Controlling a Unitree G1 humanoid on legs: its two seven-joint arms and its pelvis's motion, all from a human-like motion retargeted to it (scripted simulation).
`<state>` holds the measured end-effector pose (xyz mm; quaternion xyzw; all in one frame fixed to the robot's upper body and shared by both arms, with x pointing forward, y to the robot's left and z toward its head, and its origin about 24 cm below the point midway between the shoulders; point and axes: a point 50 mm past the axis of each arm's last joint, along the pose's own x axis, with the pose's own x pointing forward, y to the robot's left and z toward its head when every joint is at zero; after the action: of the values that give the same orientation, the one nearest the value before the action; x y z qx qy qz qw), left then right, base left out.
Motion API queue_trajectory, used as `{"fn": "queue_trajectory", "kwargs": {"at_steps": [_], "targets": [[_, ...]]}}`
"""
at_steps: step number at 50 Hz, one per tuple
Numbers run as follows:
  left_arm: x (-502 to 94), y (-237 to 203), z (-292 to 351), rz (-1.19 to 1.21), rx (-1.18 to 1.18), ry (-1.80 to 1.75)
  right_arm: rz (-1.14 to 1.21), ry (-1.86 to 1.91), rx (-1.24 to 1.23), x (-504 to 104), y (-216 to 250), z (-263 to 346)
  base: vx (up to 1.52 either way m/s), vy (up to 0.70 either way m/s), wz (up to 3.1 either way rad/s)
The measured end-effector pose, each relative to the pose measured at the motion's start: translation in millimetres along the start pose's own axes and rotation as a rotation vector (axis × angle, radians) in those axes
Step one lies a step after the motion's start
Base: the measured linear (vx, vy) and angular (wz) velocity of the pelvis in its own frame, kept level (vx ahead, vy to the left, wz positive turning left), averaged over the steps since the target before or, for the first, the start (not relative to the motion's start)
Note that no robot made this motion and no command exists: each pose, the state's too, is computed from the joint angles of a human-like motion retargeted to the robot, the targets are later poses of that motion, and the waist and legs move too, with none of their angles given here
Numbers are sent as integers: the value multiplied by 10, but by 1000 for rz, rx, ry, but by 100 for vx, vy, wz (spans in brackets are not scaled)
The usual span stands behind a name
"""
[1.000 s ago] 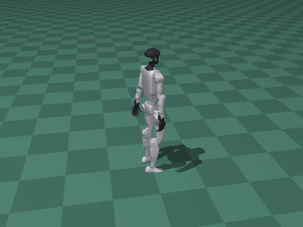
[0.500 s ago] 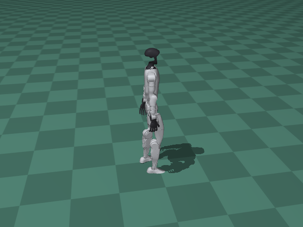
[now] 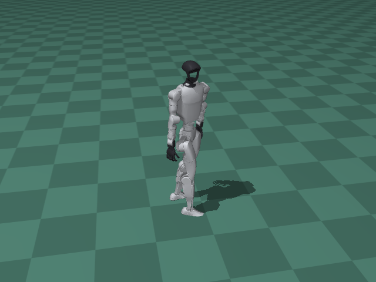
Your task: Upper body actions
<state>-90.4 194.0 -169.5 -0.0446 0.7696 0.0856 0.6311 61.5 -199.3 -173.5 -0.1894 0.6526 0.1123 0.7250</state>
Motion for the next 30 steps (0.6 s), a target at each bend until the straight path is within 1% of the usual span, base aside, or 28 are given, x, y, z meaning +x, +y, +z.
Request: {"fn": "queue_trajectory", "kwargs": {"at_steps": [14, 21, 30], "targets": [[13, -187, 95, -46, 35, -29, -6, 38, 45, -5, 28, -74, -4, 10, -82], [11, -180, 172, -41, 65, -55, -4, 68, 81, -12, 46, -159, 0, 2, -7], [12, -174, 136, -41, 33, -46, -10, 101, 113, -23, 16, -278, 6, 0, 40]]}}
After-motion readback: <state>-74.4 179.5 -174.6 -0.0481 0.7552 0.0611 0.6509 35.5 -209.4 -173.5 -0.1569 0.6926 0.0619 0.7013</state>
